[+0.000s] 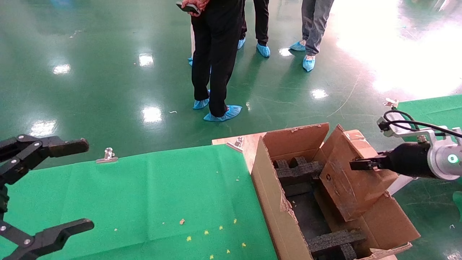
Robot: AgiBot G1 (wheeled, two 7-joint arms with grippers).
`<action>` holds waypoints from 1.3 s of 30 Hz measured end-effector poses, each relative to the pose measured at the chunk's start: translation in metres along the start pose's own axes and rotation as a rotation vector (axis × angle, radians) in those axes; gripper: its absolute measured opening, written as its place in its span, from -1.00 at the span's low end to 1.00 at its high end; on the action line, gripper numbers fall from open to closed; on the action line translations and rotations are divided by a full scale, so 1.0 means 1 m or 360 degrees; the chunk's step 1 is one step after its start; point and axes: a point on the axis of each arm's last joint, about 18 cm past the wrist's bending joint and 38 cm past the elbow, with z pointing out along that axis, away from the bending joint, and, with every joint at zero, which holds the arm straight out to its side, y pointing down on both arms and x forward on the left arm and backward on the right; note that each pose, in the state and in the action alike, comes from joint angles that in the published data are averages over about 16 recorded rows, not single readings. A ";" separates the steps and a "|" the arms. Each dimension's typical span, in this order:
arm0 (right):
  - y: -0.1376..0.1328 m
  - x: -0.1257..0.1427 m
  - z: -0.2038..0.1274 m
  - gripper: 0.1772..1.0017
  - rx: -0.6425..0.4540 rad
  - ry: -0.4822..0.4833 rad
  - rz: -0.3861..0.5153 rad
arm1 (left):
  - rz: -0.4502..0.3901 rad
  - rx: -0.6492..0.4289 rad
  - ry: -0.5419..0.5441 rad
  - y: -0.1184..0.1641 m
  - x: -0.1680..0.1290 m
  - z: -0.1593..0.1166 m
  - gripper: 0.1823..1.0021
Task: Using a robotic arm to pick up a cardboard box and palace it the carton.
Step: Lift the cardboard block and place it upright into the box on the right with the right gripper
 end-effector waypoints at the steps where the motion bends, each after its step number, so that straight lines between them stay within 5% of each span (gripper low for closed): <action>1: -0.001 0.000 0.002 -0.72 0.0003 0.0004 -0.0004 | 0.0000 0.0000 0.0000 0.000 0.000 0.000 1.00; 39: 0.027 -0.030 0.091 -0.72 -0.0117 0.0024 -0.0174 | 0.0000 0.0000 0.0000 0.000 0.000 0.000 1.00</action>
